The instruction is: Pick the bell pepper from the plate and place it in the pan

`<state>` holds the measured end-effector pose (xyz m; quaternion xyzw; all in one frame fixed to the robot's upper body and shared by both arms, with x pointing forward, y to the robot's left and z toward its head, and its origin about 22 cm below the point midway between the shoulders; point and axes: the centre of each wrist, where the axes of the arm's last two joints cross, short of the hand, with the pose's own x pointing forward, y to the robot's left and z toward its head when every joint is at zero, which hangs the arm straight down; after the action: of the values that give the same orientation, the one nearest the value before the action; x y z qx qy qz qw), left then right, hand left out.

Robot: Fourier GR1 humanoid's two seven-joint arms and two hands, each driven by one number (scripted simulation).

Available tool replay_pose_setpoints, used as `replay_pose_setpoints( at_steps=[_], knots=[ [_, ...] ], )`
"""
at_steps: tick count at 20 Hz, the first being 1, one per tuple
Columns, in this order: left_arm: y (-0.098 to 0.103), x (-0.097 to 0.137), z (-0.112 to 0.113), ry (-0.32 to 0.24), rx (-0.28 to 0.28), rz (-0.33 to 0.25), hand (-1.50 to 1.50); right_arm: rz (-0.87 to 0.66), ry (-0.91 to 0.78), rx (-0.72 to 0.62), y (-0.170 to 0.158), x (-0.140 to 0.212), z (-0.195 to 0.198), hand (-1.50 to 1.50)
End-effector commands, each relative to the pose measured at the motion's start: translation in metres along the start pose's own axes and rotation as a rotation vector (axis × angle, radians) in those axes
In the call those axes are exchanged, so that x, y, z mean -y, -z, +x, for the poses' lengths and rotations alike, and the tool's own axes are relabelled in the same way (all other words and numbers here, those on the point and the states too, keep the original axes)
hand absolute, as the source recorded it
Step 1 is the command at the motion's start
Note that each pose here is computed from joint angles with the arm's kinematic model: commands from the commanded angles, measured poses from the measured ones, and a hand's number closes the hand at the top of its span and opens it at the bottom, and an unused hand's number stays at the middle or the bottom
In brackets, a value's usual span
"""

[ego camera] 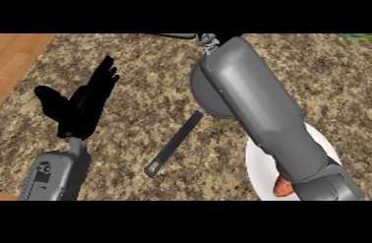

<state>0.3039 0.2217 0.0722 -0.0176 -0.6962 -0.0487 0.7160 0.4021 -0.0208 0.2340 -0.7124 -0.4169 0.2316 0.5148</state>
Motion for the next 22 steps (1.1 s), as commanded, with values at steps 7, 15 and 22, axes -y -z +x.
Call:
replay_pose_setpoints(
  at_steps=[7, 15, 22],
  knots=[
    [-0.004, -0.018, -0.001, 0.001, -0.001, 0.070, 0.00, -0.022, 0.077, -0.264, -0.006, -0.022, 0.008, 1.50],
    [-0.009, -0.034, -0.004, 0.003, -0.009, 0.121, 0.00, 0.047, 0.155, -0.206, -0.015, -0.074, -0.011, 1.50],
    [-0.013, -0.030, -0.020, -0.006, -0.022, 0.125, 0.00, 0.083, 0.183, -0.172, -0.013, -0.137, -0.039, 1.50]
  ],
)
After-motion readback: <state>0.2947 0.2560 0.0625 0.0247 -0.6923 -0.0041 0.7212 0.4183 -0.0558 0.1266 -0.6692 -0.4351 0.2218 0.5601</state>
